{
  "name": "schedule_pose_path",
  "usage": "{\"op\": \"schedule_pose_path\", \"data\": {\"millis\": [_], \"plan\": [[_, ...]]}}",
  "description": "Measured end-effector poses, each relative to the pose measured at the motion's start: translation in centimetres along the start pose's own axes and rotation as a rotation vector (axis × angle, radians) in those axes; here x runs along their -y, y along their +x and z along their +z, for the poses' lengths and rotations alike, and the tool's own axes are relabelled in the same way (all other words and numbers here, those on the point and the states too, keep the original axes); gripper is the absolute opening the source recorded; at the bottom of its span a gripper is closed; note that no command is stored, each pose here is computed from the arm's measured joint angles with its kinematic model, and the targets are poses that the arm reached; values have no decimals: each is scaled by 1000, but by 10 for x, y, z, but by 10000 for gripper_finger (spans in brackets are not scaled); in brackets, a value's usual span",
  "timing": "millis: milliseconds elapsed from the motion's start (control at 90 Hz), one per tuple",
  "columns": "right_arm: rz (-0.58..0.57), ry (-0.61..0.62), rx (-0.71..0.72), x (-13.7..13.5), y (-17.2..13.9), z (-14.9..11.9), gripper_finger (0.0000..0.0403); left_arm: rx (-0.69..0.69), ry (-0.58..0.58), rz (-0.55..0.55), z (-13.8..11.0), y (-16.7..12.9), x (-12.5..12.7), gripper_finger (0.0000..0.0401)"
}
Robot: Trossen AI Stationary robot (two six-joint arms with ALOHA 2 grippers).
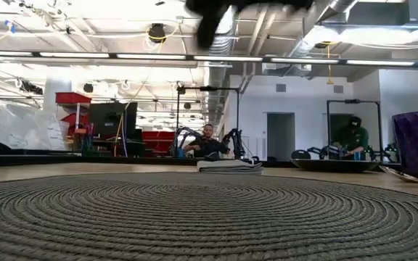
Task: Set table place
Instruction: Put the gold table knife on the gray table mat
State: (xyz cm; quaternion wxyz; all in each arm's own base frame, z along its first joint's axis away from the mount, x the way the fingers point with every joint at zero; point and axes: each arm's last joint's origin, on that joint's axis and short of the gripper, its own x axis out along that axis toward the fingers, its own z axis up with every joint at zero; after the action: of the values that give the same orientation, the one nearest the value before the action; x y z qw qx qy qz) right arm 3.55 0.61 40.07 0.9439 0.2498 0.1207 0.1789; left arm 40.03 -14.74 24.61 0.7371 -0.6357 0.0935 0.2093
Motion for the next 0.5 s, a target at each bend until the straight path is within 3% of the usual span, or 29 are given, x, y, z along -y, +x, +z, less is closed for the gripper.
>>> {"op": "schedule_pose_path", "data": {"millis": [78, 200, 267, 356, 500], "plan": [[-1, 0, 0, 0, 0, 0, 137, -14, 22, -78, -1, 0, 9, 0], [0, -14, 2, 0, 0, 0, 137, -58, 103, -359, 0, -6, 39, 0], [-2, -17, 1, 0, 0, 0, 137, -51, 121, -402, 1, -9, 44, 0], [-10, -25, 4, 1, 0, 1, 137, -68, 123, -322, 0, -5, 35, 0], [-12, -30, 5, 1, 0, 1, 137, -117, 3, -7, -1, 0, 3, 0]]}}
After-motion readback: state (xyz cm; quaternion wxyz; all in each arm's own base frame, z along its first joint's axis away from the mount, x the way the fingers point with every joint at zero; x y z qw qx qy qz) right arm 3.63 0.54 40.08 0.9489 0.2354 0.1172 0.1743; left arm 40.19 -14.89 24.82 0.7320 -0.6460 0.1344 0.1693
